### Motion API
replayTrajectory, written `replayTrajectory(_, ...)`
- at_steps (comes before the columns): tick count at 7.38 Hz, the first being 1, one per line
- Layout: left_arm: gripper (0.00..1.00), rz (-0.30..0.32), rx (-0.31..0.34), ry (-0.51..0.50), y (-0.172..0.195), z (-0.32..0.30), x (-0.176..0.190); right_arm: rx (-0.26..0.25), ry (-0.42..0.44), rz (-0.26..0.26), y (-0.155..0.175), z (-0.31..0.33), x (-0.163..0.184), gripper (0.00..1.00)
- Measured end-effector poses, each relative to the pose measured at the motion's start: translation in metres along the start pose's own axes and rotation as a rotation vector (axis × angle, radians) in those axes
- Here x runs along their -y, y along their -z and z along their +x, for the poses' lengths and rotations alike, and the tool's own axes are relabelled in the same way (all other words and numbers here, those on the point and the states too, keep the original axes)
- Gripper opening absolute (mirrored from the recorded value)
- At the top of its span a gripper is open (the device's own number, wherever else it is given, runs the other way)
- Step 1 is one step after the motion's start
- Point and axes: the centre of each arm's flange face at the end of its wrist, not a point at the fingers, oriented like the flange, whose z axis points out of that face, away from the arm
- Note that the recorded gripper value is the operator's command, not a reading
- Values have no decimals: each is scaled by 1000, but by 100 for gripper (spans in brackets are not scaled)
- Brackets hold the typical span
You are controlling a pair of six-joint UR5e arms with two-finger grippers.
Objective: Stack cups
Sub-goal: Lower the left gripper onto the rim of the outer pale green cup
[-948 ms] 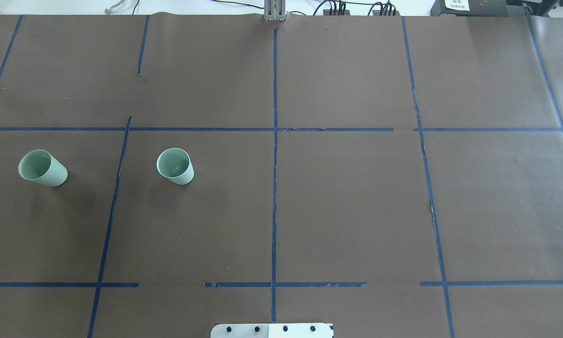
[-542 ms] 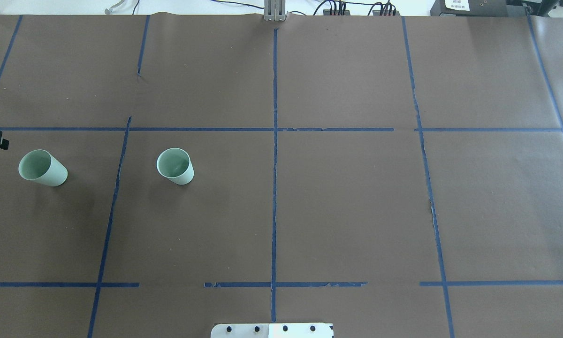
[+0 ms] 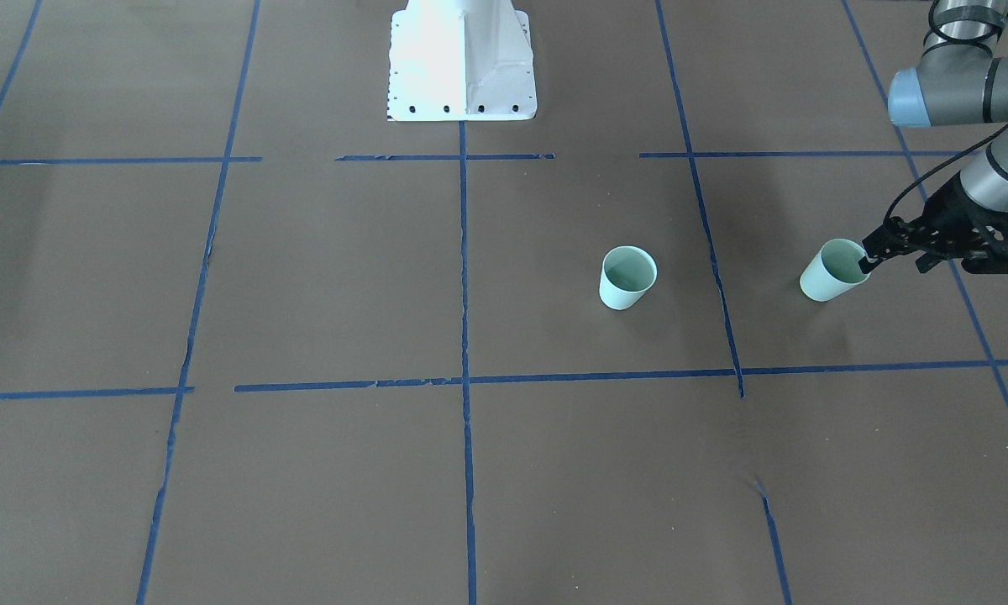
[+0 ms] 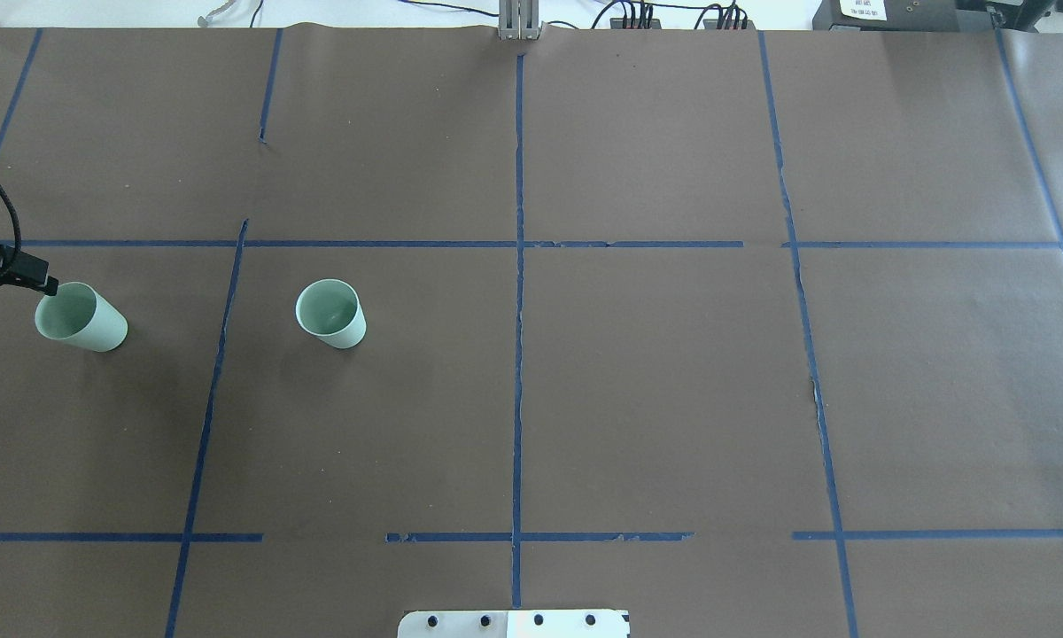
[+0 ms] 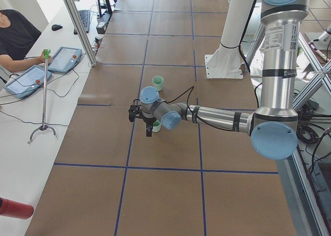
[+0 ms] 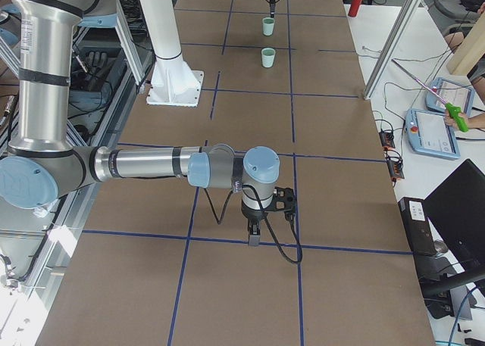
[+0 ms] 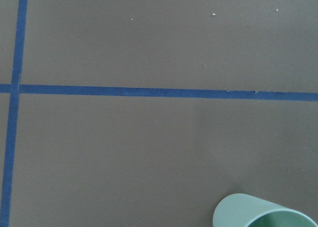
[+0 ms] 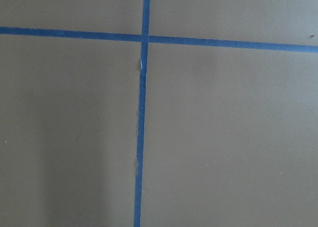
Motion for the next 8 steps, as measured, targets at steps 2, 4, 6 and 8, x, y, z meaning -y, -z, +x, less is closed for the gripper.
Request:
replayTrajectory(2, 86, -33, 9, -13, -18, 4, -6, 0, -1, -1, 0, 0, 0, 100)
replayTrajectory(4, 47, -52, 17, -22, -29, 1, -9, 0, 0, 0, 0, 0, 0, 100)
replayTrajectory(6, 0, -54, 15, -25, -30, 4, -10, 0, 0, -1, 0, 0, 0, 100)
replayTrajectory(8, 0, -54, 9, -19, -27, 6, -11, 0, 0, -1, 0, 0, 0, 100)
